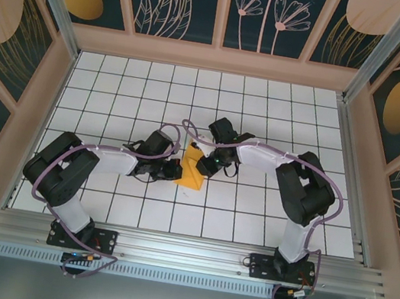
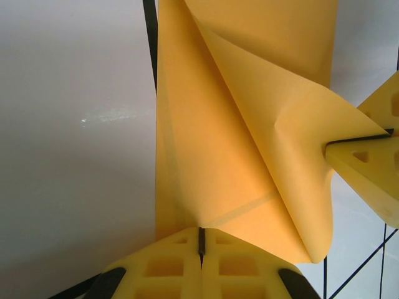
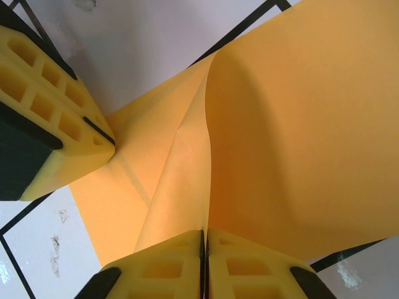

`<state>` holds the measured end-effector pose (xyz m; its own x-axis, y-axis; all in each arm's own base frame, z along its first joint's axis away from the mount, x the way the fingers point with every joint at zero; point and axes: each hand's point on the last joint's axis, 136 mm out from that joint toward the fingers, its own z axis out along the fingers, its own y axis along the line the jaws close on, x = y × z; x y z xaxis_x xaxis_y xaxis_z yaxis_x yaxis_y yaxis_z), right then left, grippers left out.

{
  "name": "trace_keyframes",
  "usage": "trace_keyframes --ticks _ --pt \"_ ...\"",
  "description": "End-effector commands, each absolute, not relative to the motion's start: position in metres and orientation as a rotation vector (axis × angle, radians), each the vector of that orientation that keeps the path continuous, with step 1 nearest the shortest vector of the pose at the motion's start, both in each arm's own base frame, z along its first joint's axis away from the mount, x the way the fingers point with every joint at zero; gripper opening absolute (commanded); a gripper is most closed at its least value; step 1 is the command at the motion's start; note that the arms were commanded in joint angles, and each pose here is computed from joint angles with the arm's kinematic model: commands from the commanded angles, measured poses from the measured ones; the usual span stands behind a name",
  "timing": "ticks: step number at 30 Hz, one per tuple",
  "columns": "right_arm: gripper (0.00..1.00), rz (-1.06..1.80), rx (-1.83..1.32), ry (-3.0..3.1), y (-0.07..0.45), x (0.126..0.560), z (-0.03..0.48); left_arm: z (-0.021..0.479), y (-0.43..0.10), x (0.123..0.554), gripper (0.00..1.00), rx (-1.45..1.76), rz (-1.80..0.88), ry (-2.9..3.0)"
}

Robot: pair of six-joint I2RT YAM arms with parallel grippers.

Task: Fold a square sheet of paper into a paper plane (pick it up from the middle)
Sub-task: Fold the triangle a second time at the center of the table.

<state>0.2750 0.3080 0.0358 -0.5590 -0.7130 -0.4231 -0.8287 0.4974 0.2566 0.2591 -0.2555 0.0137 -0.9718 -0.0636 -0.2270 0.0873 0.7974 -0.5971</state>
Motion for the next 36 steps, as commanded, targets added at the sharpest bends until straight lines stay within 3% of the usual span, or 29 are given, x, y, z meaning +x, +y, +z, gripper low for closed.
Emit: trace_keyframes --ticks 1,26,36 --pt "0.11 0.624 -1.340 2.450 0.314 0.280 0.033 -0.002 -0.243 0.254 0.00 0.007 -0.820 2.815" --pt "0.11 0.608 -1.335 2.500 0.309 0.276 0.014 0.002 -0.243 0.255 0.00 0.005 -0.821 2.806" --pt "0.11 0.593 -1.329 2.519 0.305 0.274 0.006 0.046 -0.255 0.276 0.09 -0.060 -0.915 2.663"
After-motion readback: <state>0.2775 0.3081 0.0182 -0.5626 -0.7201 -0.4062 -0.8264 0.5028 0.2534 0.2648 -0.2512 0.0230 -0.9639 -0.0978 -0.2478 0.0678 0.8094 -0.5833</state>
